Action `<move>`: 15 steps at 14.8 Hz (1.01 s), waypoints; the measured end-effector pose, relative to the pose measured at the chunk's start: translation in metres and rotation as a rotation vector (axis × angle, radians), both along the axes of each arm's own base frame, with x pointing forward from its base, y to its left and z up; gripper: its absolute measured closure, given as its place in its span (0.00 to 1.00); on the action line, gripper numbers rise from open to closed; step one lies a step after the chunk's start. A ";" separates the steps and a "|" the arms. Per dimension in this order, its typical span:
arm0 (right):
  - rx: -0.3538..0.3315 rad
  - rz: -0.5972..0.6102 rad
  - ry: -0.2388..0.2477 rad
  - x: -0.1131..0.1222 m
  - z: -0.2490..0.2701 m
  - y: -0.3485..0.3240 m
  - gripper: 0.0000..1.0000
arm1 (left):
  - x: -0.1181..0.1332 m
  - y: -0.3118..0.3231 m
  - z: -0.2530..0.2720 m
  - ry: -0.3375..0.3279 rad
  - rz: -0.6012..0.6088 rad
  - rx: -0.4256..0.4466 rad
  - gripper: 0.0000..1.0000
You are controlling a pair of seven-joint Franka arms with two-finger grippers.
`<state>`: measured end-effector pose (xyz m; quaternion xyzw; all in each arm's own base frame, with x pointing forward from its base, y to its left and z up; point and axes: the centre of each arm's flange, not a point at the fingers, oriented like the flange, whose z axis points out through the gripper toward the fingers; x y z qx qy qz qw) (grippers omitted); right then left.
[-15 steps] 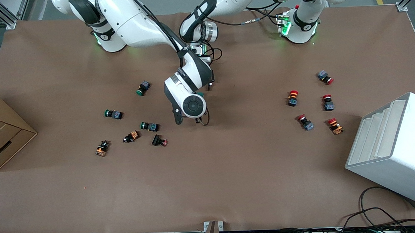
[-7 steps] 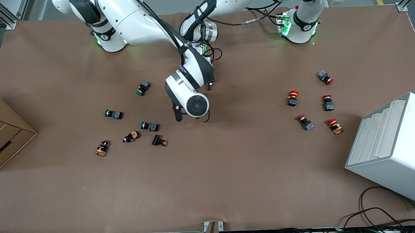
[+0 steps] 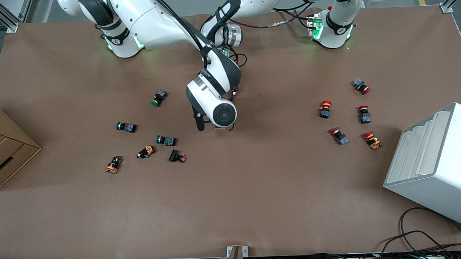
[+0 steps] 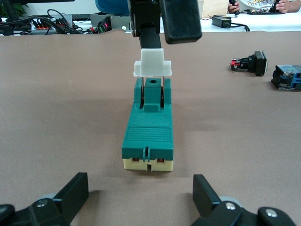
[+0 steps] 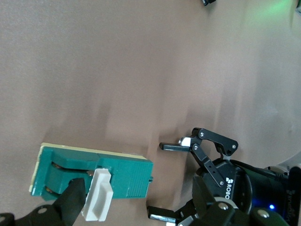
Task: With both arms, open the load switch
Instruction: 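Press the white lever down with the right gripper, then hold the white lever pressed down with the right gripper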
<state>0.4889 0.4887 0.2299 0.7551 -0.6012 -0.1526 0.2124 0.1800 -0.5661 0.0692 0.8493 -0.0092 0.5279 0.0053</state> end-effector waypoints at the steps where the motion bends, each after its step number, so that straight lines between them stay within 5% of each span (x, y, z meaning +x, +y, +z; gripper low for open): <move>1: -0.003 0.006 0.004 -0.003 0.000 0.002 0.00 | 0.000 0.000 0.000 0.000 0.000 0.000 0.01; 15: -0.045 0.070 0.042 -0.036 -0.008 0.019 0.00 | 0.000 0.000 0.000 -0.001 0.003 -0.004 0.00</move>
